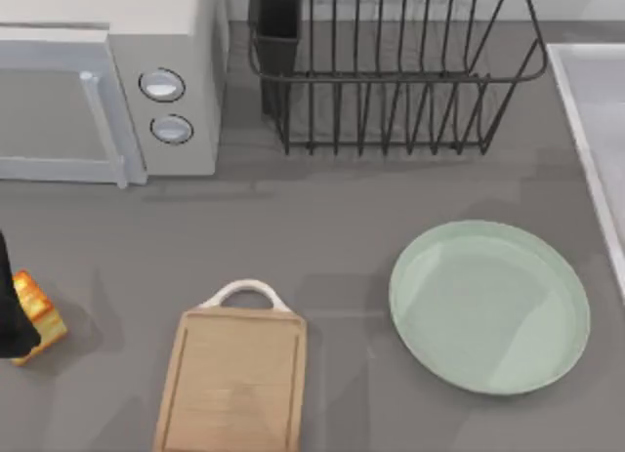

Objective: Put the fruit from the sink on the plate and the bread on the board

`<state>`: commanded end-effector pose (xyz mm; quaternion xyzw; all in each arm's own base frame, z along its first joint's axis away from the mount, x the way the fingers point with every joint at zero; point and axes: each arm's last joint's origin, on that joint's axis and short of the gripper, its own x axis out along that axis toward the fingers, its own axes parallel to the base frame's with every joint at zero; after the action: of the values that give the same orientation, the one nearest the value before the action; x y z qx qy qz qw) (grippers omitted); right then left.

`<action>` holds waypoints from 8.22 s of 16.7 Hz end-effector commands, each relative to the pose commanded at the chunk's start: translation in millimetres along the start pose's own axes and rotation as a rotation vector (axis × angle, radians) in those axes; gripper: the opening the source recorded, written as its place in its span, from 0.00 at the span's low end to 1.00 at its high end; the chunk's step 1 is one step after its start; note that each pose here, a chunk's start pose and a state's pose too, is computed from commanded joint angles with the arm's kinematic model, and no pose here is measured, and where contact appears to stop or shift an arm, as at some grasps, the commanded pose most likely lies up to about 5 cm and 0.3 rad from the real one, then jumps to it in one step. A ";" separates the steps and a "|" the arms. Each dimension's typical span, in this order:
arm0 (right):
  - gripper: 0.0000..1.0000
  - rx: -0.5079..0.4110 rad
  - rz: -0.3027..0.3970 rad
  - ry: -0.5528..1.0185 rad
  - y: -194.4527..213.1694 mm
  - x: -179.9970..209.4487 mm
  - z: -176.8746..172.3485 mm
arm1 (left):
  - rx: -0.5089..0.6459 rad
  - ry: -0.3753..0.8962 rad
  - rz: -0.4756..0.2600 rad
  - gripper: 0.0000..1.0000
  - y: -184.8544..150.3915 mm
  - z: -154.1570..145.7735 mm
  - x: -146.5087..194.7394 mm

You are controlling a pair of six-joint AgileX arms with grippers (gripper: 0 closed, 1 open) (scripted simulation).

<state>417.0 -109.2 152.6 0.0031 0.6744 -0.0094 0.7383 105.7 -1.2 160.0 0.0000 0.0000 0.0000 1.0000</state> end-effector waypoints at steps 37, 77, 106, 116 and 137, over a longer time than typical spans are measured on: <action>0.98 -0.008 0.008 0.090 273.1 -89.4 -103.7 | 0.000 0.000 0.000 1.00 0.0 0.0 0.0; 1.00 -0.007 0.021 -1.480 102.3 -36.5 -311.2 | 0.000 0.000 0.000 1.00 0.0 0.0 0.0; 1.00 -0.007 0.021 -1.480 102.3 -36.5 -311.2 | 0.661 1.467 -0.661 1.00 4.2 18.6 183.3; 1.00 -0.007 0.021 -1.480 102.3 -36.5 -311.2 | 0.663 1.455 -0.655 1.00 4.0 -31.1 185.8; 1.00 -0.007 0.021 -1.480 102.3 -36.5 -311.2 | 0.661 1.467 -0.661 0.00 4.2 -51.4 183.4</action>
<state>105.7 -1.2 160.0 0.0000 0.0000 0.0000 1.0000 289.1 3.0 108.6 0.2904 0.6443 -0.2904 0.6452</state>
